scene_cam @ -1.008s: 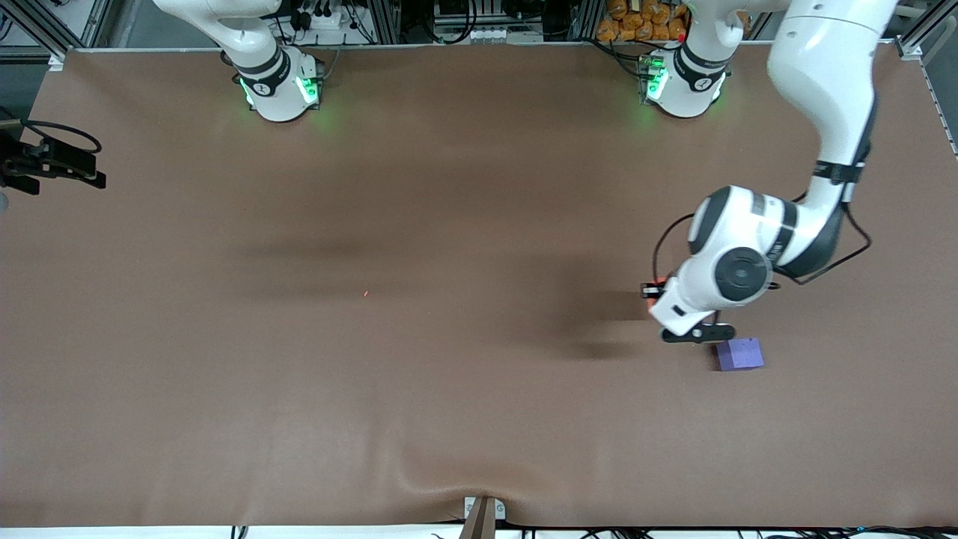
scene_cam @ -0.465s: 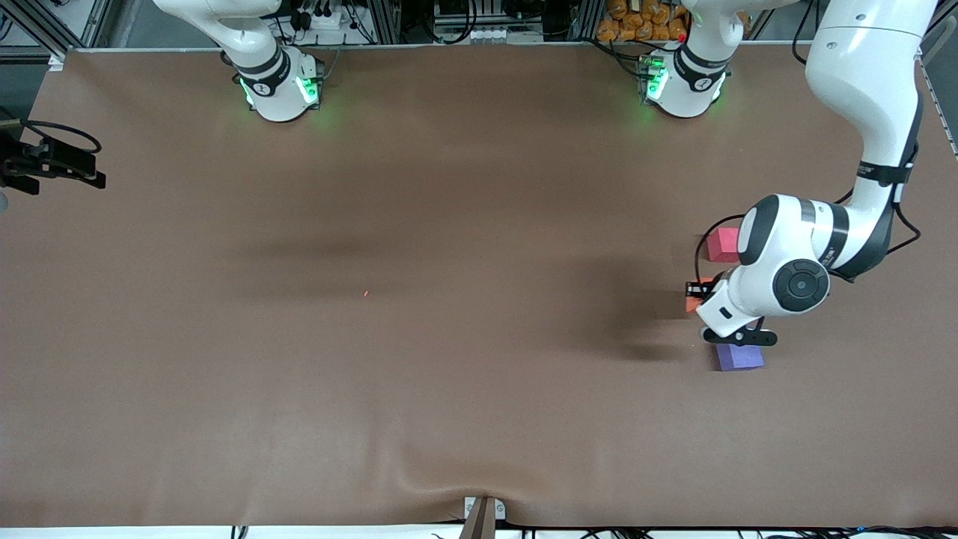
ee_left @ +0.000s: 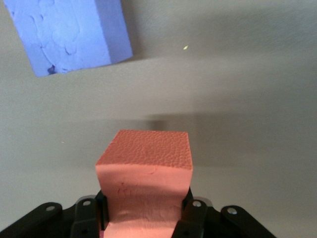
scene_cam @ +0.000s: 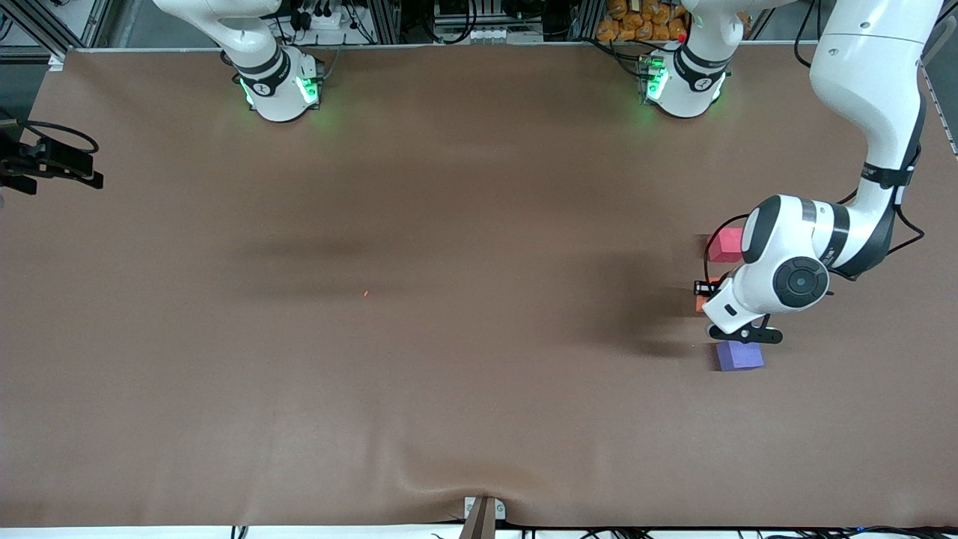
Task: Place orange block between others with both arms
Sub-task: 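Lower the orange cube between the pink and purple cubes with the left gripper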
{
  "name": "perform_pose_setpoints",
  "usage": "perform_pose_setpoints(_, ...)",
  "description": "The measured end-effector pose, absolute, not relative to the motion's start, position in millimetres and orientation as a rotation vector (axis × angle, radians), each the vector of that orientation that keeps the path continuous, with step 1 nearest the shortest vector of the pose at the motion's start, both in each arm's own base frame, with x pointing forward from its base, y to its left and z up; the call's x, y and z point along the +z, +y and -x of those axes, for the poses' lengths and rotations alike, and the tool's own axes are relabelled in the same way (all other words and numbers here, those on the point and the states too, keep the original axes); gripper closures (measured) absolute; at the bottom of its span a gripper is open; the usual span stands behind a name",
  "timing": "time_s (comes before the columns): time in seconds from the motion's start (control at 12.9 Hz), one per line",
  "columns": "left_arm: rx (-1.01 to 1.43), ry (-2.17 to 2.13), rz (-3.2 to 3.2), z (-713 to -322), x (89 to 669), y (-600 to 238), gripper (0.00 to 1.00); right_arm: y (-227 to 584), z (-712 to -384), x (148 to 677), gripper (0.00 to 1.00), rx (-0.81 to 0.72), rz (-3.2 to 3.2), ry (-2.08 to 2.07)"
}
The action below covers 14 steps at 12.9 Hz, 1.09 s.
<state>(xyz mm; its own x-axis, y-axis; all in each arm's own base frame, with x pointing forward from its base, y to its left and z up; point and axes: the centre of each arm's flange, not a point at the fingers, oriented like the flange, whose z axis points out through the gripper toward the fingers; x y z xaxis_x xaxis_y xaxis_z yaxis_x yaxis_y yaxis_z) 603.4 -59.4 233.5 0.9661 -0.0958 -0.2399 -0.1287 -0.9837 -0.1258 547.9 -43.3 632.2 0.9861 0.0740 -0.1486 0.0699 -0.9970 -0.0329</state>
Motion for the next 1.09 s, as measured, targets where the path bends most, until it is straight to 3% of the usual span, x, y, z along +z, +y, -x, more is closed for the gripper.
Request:
perform_pose_setpoints(0.31, 0.319, 0.153, 2.99, -594.3, 213.8, -17.9, 0.47, -43.4, -547.9, 632.4, 0.0, 0.233, 3.103, -0.112)
perform_pose_setpoints(1.09, 0.243, 0.095, 3.015, -591.8, 205.8, -15.1, 0.47, -44.3, -547.9, 632.5, 0.0, 0.231, 3.104, -0.11)
